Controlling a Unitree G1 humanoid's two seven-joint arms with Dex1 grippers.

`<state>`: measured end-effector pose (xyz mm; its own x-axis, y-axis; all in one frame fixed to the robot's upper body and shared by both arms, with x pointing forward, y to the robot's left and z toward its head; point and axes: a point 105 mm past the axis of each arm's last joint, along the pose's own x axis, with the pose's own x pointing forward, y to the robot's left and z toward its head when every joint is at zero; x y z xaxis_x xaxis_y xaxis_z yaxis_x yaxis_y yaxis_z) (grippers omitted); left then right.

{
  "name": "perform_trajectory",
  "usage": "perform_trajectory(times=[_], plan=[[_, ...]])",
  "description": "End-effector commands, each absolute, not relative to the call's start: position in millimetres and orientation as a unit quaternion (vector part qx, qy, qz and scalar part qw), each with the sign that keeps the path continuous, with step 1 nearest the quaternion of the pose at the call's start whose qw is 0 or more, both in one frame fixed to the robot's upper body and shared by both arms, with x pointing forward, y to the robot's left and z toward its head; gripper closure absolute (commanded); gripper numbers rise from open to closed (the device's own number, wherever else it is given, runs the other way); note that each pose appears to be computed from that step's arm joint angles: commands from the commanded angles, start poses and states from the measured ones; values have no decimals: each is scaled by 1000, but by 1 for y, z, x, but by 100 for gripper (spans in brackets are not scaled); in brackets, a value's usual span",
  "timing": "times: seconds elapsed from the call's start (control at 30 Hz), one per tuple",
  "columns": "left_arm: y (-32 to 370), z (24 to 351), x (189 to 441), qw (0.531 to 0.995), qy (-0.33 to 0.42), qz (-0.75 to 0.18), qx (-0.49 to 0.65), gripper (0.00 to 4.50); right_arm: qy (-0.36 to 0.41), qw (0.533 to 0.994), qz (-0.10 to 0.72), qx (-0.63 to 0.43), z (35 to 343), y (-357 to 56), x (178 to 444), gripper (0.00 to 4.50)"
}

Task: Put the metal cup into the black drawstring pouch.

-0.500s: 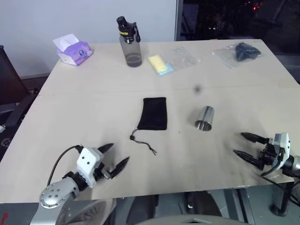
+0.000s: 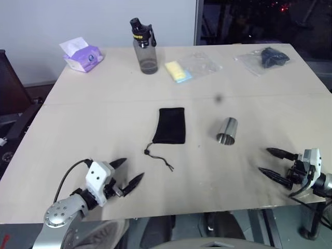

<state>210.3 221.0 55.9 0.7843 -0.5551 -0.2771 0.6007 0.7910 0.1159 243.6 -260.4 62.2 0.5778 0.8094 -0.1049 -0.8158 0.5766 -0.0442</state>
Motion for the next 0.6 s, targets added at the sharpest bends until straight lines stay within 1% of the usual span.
perform_trajectory(times=[0.03,0.2,0.33,0.47,0.53,0.6], plan=[[220,61,210,938,107,-314,100,8,17,888,456,-56,72,-264,244,4],[217,61,211,936,105,-321,101,8,12,888,456,-55,73,-262,246,4],[214,63,212,933,98,-329,104,8,9,882,469,-54,73,-254,241,4],[205,70,215,927,84,-348,112,8,2,863,502,-62,74,-232,225,4],[200,74,219,925,72,-353,121,8,-16,864,501,-55,78,-220,217,4],[193,82,225,923,57,-357,133,8,-42,873,483,-50,83,-206,209,4]])
